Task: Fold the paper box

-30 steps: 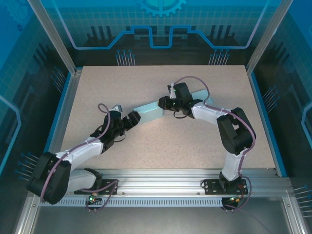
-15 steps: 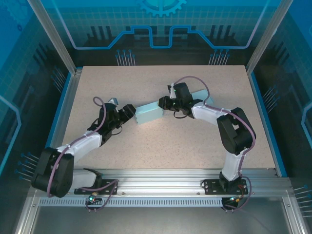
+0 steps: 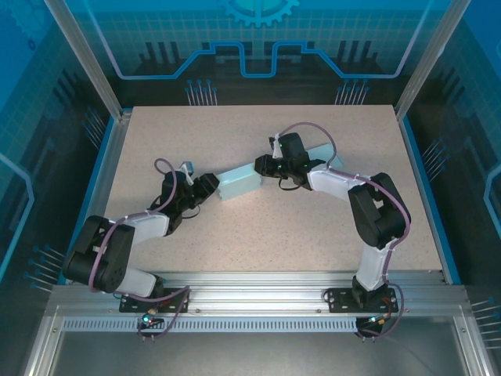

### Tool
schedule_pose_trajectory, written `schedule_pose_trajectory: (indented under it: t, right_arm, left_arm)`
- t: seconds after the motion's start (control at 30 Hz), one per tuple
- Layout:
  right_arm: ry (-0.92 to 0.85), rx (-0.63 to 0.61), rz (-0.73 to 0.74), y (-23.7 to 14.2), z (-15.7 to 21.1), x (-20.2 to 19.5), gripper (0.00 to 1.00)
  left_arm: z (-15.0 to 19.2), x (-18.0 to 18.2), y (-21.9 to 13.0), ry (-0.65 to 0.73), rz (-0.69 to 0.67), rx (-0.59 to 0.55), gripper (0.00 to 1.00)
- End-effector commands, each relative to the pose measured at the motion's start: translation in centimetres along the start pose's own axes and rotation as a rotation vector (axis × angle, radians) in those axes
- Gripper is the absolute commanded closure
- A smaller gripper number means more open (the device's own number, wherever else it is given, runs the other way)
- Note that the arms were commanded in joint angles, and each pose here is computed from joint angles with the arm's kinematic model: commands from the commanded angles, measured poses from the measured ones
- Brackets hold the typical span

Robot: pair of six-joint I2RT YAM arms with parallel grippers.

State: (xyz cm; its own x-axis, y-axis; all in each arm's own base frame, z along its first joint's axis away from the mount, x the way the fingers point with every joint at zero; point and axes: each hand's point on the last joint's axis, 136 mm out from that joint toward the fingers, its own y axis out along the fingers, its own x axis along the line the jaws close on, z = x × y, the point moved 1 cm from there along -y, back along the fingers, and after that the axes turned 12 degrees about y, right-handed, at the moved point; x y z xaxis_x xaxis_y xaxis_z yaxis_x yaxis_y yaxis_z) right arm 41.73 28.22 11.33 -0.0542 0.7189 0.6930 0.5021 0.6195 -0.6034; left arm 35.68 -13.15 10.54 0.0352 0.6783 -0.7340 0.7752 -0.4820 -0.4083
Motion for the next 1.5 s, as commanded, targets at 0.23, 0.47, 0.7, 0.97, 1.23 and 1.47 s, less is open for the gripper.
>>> schedule_pose_trajectory:
  t: [0.23,0.47,0.7,0.97,1.23,1.47]
  right_arm:
    - [0.123,0.221,0.345,0.9,7.8,-11.3,0.79]
    - [0.126,0.229,0.288,1.1,8.1,-11.1,0.86]
    - [0.135,0.244,0.277,1.8,8.7,-11.8,0.91]
    - [0.114,0.232,0.278,0.8,8.7,-11.5,0.89]
    - [0.043,0.193,0.286,-0.9,5.8,-8.8,0.72]
    - [-0.012,0.144,0.267,-1.3,2.3,-5.6,0.62]
  left_arm:
    - [6.7,5.7,0.2,-0.082,-0.099,0.172,0.76]
    - [7.2,6.6,0.2,-0.087,-0.107,0.158,0.9]
    - [6.7,6.4,0.4,-0.069,-0.119,0.154,0.9]
    - [6.6,5.4,0.7,-0.049,-0.071,0.151,0.89]
    - [5.3,2.9,0.6,0.019,-0.033,0.137,0.83]
    - [3.1,0.8,1.0,0.063,-0.007,0.109,0.74]
